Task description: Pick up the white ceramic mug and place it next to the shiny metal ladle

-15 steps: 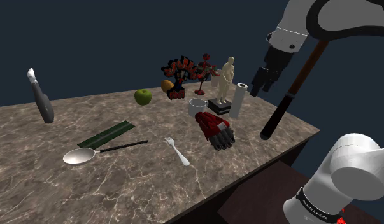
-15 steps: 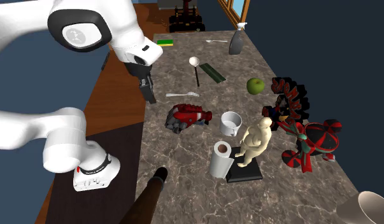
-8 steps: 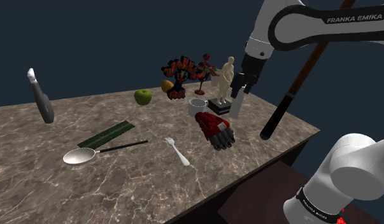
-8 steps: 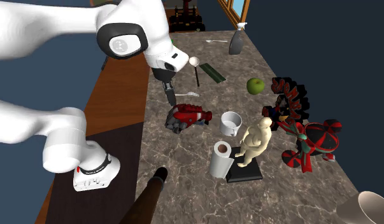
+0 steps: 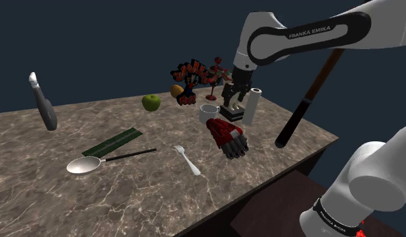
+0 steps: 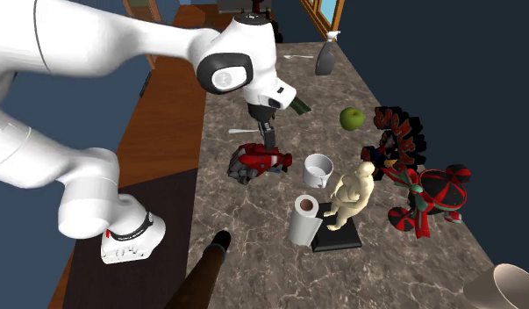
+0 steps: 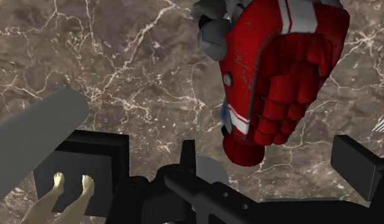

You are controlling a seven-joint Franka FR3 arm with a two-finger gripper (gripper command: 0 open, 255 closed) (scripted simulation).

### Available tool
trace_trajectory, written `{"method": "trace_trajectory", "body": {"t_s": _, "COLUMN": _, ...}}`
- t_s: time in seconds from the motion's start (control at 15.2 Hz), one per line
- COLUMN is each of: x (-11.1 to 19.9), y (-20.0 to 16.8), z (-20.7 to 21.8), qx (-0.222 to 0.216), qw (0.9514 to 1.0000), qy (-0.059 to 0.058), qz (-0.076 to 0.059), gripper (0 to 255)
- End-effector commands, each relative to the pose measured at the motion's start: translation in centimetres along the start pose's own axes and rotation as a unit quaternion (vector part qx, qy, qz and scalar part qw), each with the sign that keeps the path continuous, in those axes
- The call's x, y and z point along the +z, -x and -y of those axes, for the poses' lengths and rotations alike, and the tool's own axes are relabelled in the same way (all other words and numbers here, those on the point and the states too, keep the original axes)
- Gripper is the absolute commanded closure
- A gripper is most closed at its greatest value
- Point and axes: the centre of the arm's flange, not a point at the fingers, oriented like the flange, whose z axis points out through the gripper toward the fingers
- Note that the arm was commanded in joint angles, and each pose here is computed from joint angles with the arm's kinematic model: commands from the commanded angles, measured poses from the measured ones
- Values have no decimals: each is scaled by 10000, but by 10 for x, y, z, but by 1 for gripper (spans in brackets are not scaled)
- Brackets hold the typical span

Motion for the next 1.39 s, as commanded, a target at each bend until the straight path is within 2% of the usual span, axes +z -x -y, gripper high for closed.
{"method": "trace_trajectory", "body": {"t_s": 0.0, "x": 15, "y": -24, "z": 0, "qx": 9, "qw": 10000, "qy": 28, "qz": 18, "gripper": 0}}
{"method": "trace_trajectory", "body": {"t_s": 0.92, "x": 123, "y": -179, "z": 9, "qx": 74, "qw": 9996, "qy": 223, "qz": 167, "gripper": 0}}
{"method": "trace_trajectory", "body": {"t_s": 1.32, "x": 150, "y": -179, "z": 8, "qx": 74, "qw": 9996, "qy": 224, "qz": 168, "gripper": 0}}
